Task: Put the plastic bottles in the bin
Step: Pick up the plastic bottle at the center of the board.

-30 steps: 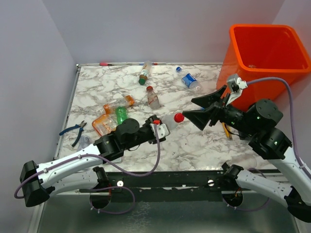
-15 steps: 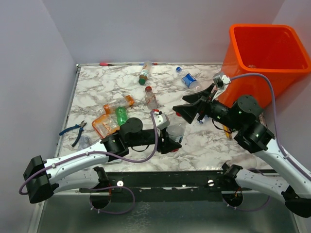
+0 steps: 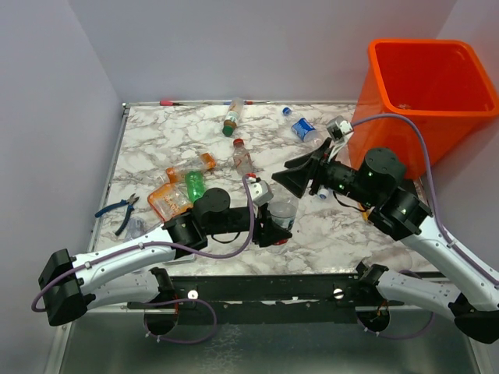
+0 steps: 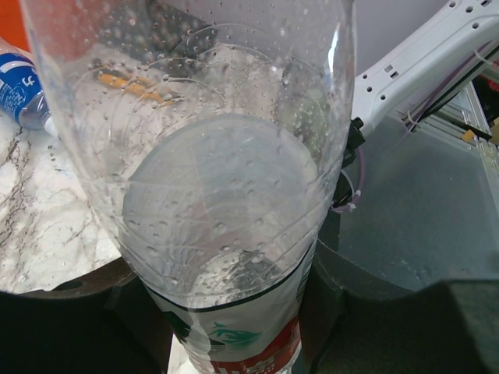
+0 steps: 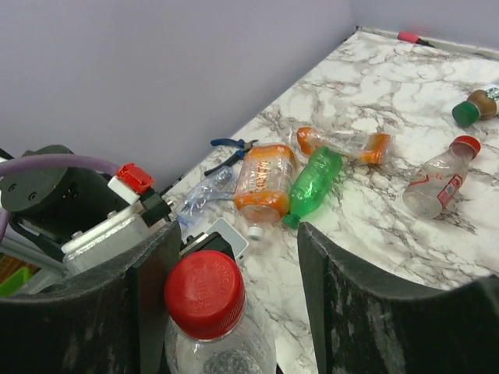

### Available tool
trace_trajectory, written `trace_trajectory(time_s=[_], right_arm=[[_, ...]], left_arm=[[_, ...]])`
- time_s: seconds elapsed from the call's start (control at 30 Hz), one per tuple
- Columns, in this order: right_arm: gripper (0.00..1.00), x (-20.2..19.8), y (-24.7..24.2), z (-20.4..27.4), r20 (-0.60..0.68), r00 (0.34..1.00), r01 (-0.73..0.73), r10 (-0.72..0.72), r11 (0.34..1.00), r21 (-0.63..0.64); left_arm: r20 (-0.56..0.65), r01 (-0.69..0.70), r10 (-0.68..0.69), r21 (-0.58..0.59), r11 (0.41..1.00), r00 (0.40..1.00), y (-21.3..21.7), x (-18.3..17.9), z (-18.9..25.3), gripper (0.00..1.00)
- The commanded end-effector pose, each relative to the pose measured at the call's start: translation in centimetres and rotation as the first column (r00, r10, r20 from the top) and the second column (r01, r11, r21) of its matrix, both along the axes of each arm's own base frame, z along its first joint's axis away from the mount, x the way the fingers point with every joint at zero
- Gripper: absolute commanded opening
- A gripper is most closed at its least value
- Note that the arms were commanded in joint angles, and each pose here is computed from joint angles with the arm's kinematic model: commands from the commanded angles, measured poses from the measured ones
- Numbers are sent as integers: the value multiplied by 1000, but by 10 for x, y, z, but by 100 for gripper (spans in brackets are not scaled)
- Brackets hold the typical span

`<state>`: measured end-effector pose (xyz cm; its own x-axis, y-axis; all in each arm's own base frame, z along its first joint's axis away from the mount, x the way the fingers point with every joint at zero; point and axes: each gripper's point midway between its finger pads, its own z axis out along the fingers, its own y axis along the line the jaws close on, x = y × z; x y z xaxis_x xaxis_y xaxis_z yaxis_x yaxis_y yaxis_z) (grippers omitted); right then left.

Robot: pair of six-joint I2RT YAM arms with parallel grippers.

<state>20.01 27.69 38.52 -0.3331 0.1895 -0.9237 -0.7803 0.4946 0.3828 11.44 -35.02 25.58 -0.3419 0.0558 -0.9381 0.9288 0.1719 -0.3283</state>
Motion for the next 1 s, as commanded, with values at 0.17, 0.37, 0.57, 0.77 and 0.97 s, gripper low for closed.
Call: trace_trajectory(time_s=[0.17, 0.37, 0.57, 0.77, 0.97], right_arm=[[34, -10, 0, -9, -42, 998, -42, 40, 998, -46], [1, -10, 0, -3, -47, 998, -43, 41, 998, -54], [1, 14, -40, 50, 99, 977, 195, -188, 978, -70], [1, 43, -139, 162, 342, 683, 631, -645, 758, 167], [0, 40, -240, 243, 361, 83, 834, -929, 263, 485]], left_arm=[[22, -45, 46, -49, 998, 999, 1, 8, 22, 40], [35, -112, 115, -79, 991, 993, 7, 18, 27, 90], [81, -315, 327, -134, 940, 941, 38, 44, 38, 99], [188, -519, 556, -215, 827, 809, 95, 66, 60, 99], [215, -628, 674, -248, 737, 707, 132, 76, 58, 99]])
